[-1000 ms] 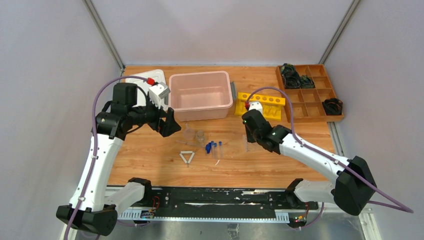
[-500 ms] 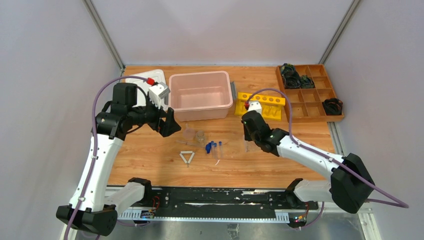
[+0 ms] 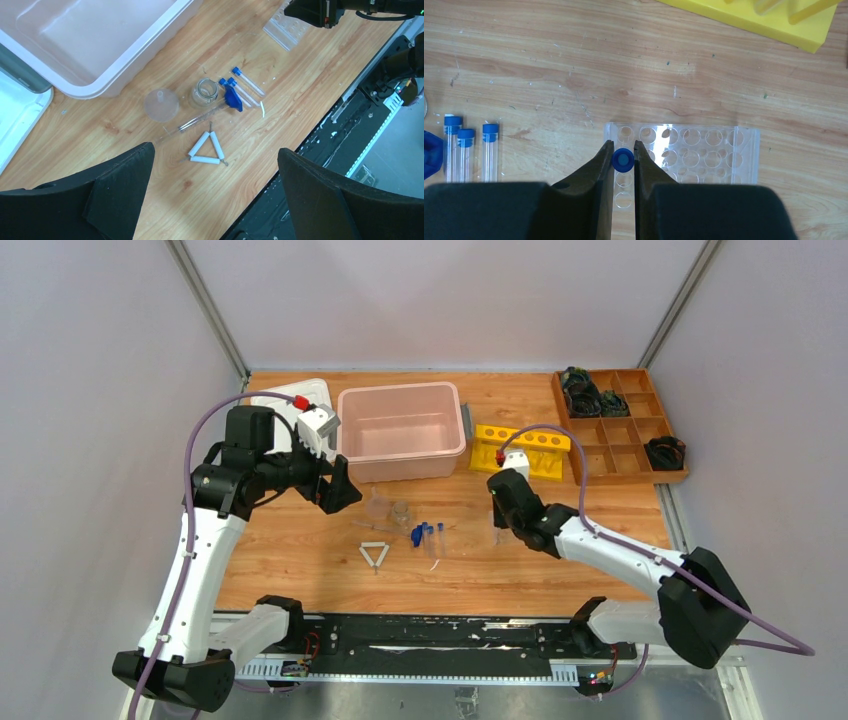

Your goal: Organize the chemistry lab equipment

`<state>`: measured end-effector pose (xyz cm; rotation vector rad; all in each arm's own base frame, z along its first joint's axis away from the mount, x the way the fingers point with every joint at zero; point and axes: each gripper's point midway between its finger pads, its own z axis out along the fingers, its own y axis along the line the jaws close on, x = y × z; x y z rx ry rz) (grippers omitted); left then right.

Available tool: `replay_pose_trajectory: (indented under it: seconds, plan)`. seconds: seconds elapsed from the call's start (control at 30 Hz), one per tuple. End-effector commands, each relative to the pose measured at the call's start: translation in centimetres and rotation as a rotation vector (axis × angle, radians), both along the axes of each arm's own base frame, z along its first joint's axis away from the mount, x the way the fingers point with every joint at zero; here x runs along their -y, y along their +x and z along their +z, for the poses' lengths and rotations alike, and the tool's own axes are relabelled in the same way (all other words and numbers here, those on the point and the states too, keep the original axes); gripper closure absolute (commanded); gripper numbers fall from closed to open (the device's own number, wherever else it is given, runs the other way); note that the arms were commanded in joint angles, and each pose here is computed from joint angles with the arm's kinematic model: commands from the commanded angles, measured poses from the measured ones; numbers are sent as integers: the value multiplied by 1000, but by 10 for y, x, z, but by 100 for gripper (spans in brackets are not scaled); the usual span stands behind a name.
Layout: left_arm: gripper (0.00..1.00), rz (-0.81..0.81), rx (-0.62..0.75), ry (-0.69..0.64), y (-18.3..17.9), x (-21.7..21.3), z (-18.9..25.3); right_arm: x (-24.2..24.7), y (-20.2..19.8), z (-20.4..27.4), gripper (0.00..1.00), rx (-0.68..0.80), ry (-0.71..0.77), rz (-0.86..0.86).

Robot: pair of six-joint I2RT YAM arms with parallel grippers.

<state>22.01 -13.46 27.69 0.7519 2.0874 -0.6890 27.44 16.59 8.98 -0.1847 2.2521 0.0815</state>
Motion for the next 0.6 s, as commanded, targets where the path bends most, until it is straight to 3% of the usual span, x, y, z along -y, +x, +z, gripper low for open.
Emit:
replay_pose_trajectory:
  seconds: [0.0,0.57]
  plan:
    - [0,6,26,-1,1,-1,6,6,2,-4,100,0,22,-43]
    - [0,14,56,18,0,-5,8,-7,26,-9,100,54,167,-213]
